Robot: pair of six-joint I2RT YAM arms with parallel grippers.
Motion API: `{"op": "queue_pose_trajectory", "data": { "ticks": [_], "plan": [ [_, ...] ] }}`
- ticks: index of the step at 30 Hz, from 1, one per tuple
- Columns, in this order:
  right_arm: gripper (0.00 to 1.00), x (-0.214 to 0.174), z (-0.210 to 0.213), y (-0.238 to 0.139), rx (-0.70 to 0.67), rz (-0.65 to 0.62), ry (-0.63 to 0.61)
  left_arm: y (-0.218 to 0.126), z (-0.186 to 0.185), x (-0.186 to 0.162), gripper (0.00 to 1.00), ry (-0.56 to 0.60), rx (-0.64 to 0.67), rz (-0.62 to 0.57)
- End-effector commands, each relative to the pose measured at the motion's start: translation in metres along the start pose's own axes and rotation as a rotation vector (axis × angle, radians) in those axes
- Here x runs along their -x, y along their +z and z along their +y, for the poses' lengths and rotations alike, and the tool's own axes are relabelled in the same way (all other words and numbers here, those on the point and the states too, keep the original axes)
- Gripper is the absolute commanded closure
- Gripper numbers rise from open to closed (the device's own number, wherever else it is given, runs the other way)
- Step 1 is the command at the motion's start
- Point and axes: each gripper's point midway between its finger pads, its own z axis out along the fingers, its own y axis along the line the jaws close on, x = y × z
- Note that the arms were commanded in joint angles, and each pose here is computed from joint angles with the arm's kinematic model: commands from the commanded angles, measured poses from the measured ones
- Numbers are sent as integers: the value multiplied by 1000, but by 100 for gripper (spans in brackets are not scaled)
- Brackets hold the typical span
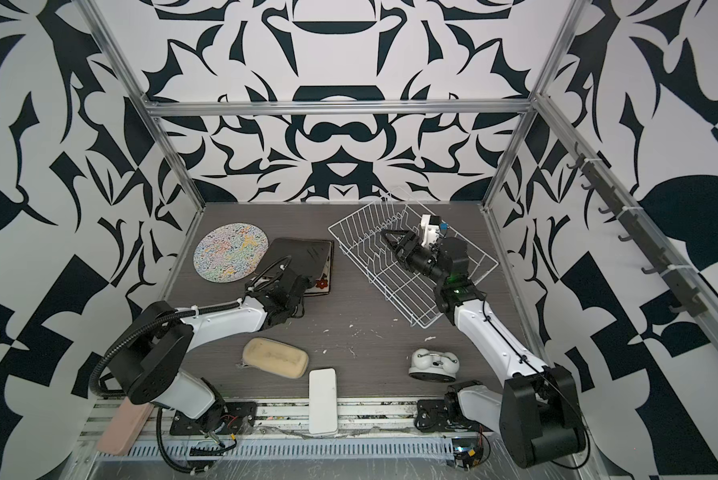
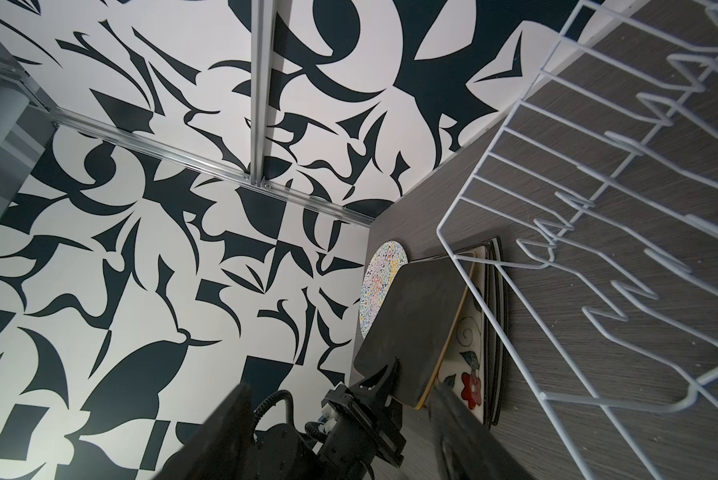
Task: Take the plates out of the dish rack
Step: 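Lower the dark plate flat onto the floral plates with the left gripper, then open the left gripper to release the dark plate on the stack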
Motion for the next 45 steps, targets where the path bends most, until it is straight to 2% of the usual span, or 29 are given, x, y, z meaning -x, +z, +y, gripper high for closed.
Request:
{"op": "queue_pose_trajectory", "data": {
  "ticks": [1,10,14,19,30,45],
  "plan": [
    [30,8,19,-3,45,-22,-56,-2,-49,-6,100,-125,-150,12],
    [30,10,20,-4,46,-23,-56,0,-48,-11,100,-123,-144,24],
    [30,10,19,-6,44,-25,-55,1,-48,-12,86,-121,-141,28],
    [30,10,19,-6,44,-26,-56,0,-47,-11,77,-118,-133,24],
    [30,11,20,-8,44,-31,-57,-2,-42,-10,70,-117,-91,19],
    [30,11,19,-9,44,-31,-54,-6,-31,-8,50,-129,-38,5]
  ]
}}
